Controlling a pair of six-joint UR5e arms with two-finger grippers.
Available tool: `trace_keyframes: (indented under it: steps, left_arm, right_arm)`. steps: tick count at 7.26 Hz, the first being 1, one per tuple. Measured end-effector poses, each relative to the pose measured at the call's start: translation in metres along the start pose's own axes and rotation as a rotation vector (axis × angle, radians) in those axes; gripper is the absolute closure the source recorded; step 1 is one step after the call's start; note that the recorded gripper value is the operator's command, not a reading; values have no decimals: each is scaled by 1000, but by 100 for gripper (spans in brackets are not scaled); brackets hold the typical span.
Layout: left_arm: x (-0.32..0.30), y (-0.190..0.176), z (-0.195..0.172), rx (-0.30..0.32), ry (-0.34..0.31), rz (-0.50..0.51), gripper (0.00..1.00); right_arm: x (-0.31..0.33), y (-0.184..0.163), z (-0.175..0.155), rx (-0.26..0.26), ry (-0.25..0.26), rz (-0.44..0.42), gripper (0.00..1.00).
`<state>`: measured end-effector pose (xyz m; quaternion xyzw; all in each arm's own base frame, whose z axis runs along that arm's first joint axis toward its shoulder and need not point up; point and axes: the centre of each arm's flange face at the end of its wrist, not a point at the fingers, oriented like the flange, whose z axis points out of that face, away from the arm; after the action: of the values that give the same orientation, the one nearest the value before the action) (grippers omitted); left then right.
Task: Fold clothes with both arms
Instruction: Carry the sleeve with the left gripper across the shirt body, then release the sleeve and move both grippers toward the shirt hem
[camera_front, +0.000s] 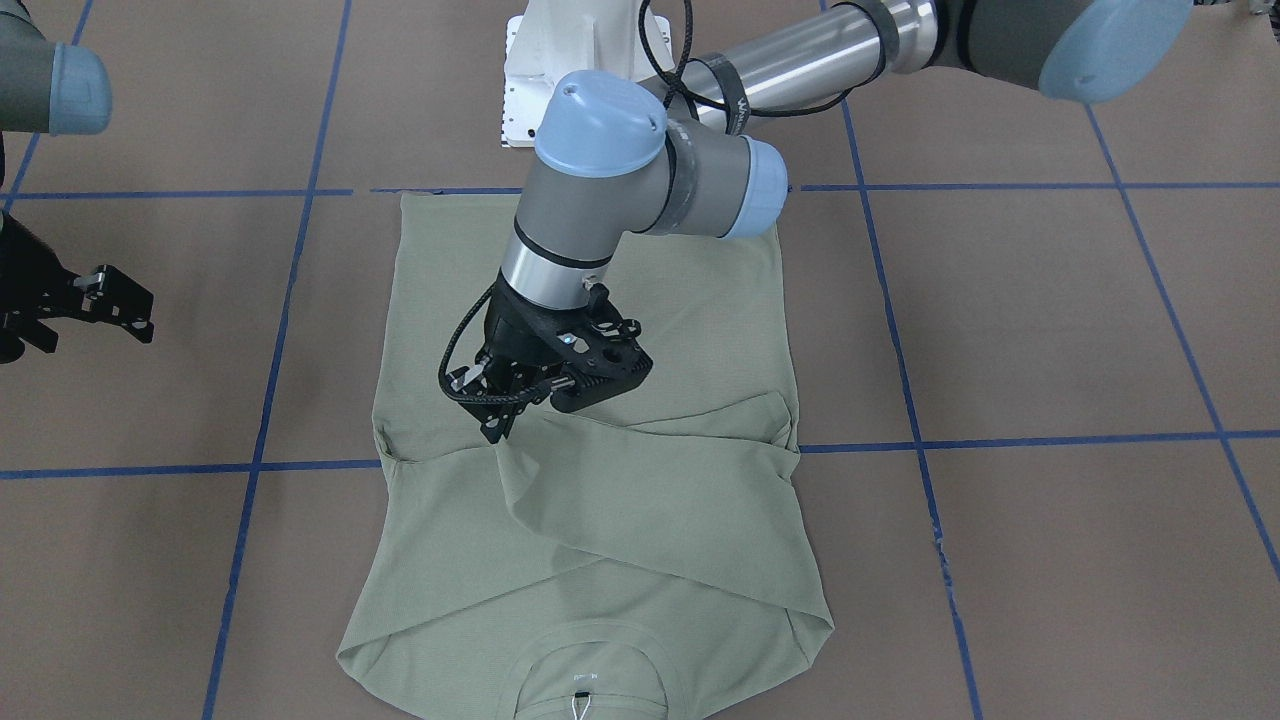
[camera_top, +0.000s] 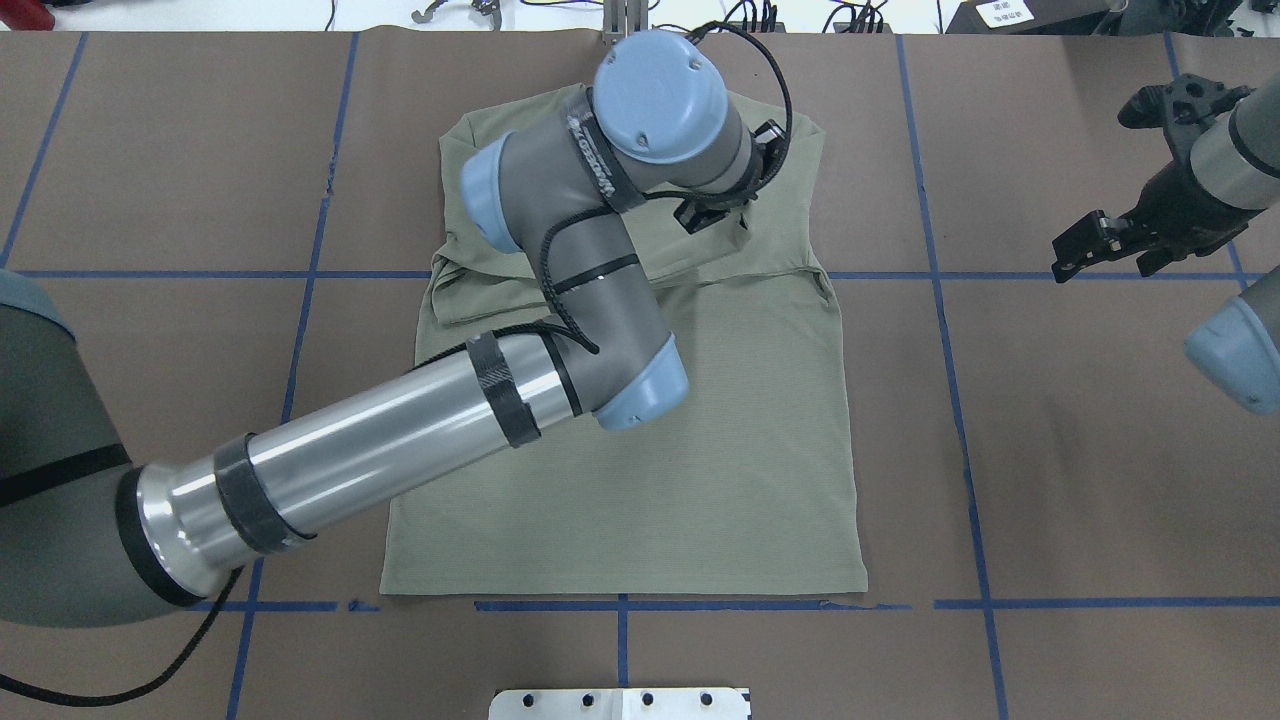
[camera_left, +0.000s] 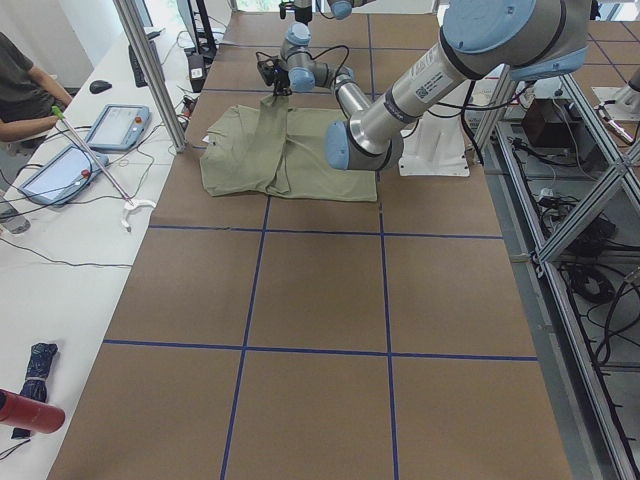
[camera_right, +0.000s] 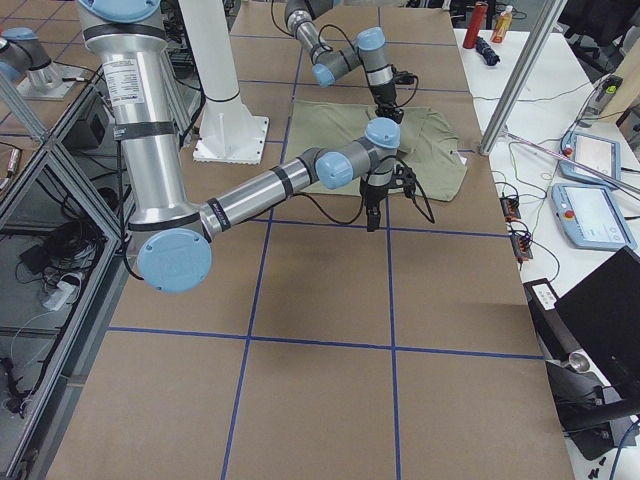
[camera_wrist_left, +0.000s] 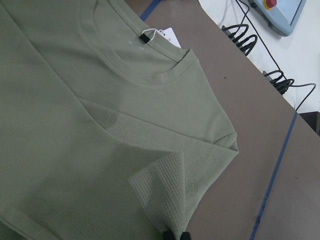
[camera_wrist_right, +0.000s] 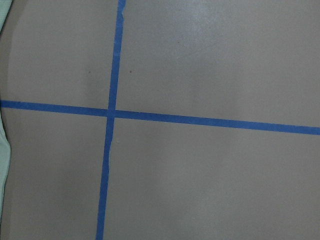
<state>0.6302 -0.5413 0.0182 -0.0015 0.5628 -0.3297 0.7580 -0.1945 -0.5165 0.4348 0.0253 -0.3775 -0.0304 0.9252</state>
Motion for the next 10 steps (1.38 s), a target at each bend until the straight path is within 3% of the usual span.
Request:
trace_keyframes:
  steps: [2, 3, 5, 7, 10]
  left_arm:
    - [-3, 47, 18, -9, -6, 35, 0]
    - [-19, 45, 27, 4, -15, 76, 0]
    - [-52, 18, 25, 29, -16, 157, 0]
    - [-87, -22, 5, 57, -25, 233, 0]
    - [-169, -79, -45, 71, -93, 404, 0]
  right_arm:
    - [-4, -2, -2, 5, -4, -3, 0]
    - [-6, -3, -4, 7, -7, -5, 0]
    - [-13, -1, -9, 21, -21, -10, 0]
    - [-46, 9, -4, 62, -74, 32, 0]
    - [-125, 59, 22, 92, -137, 94, 0]
